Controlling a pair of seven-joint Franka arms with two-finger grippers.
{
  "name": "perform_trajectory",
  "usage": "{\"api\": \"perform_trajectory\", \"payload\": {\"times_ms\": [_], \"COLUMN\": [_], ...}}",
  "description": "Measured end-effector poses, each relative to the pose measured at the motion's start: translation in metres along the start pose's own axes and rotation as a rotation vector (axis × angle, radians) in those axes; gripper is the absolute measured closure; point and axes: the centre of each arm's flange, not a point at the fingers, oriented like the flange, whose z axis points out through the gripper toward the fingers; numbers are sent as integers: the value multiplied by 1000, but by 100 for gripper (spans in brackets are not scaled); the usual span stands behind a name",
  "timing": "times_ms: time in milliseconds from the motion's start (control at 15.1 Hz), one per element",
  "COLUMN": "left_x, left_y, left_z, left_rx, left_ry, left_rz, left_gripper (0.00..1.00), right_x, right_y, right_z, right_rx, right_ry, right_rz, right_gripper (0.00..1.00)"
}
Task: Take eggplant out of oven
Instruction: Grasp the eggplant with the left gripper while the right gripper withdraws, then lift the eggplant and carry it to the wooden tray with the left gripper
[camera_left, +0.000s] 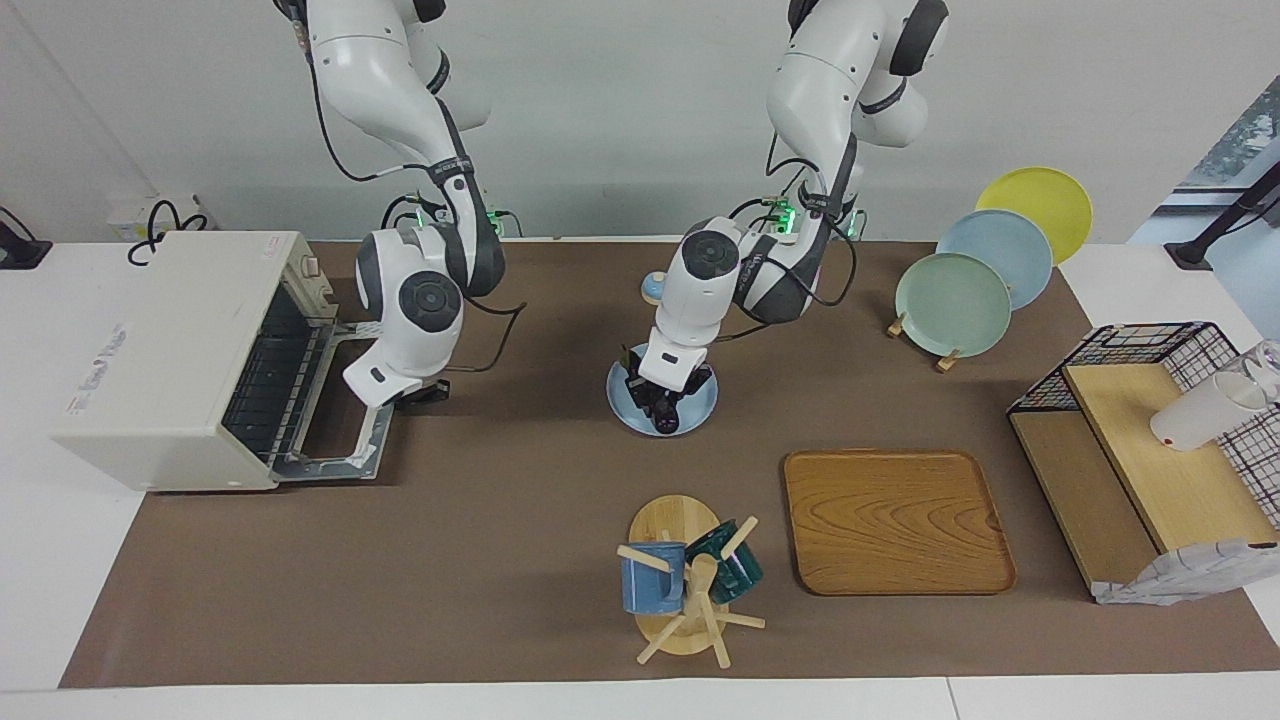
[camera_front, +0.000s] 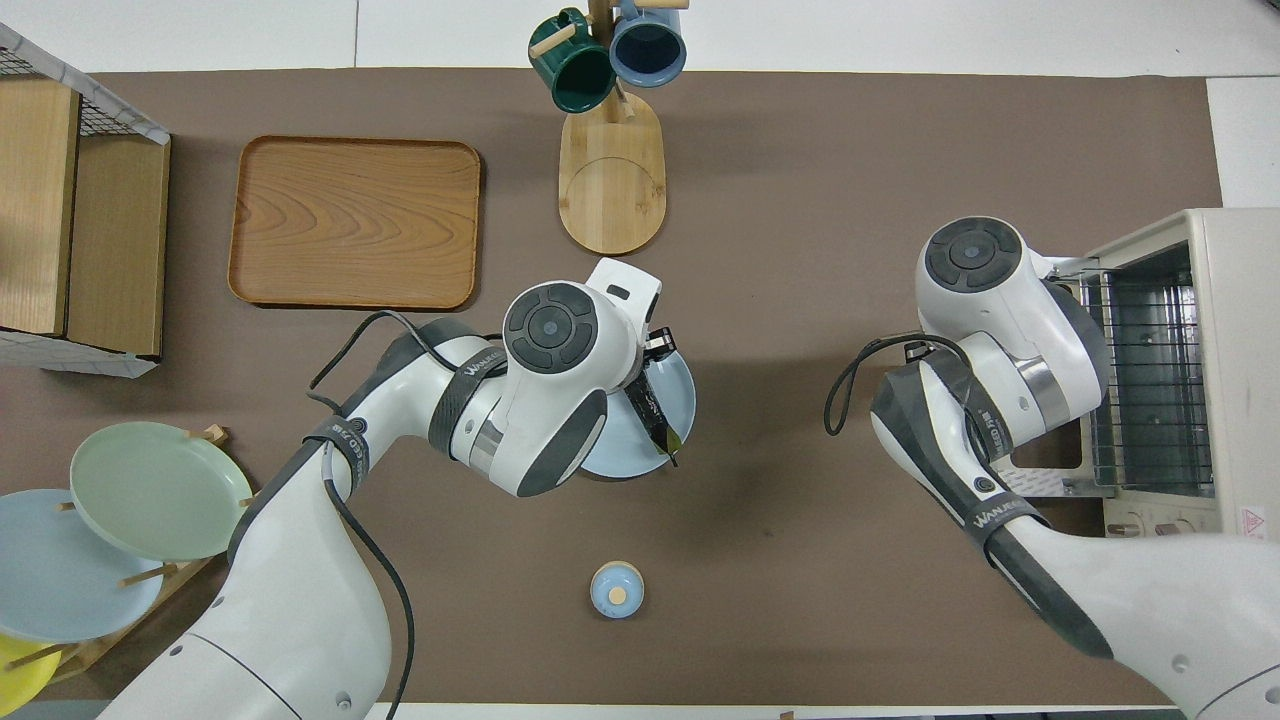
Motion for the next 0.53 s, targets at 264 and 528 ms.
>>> {"api": "perform_trajectory", "payload": {"times_ms": [264, 528], "left_x": [33, 101], "left_y": [-10, -54], "left_z": [-33, -75], "left_rx": [2, 2], "left_ry": [11, 33], "left_rz": [-17, 28], "left_gripper": [60, 60], "right_x": [-14, -23], "right_y": [39, 97], "right_z": [-39, -64], "right_rx": [0, 0], "right_ry": [21, 16], "right_rz": [-33, -31], "right_gripper": [99, 99]}}
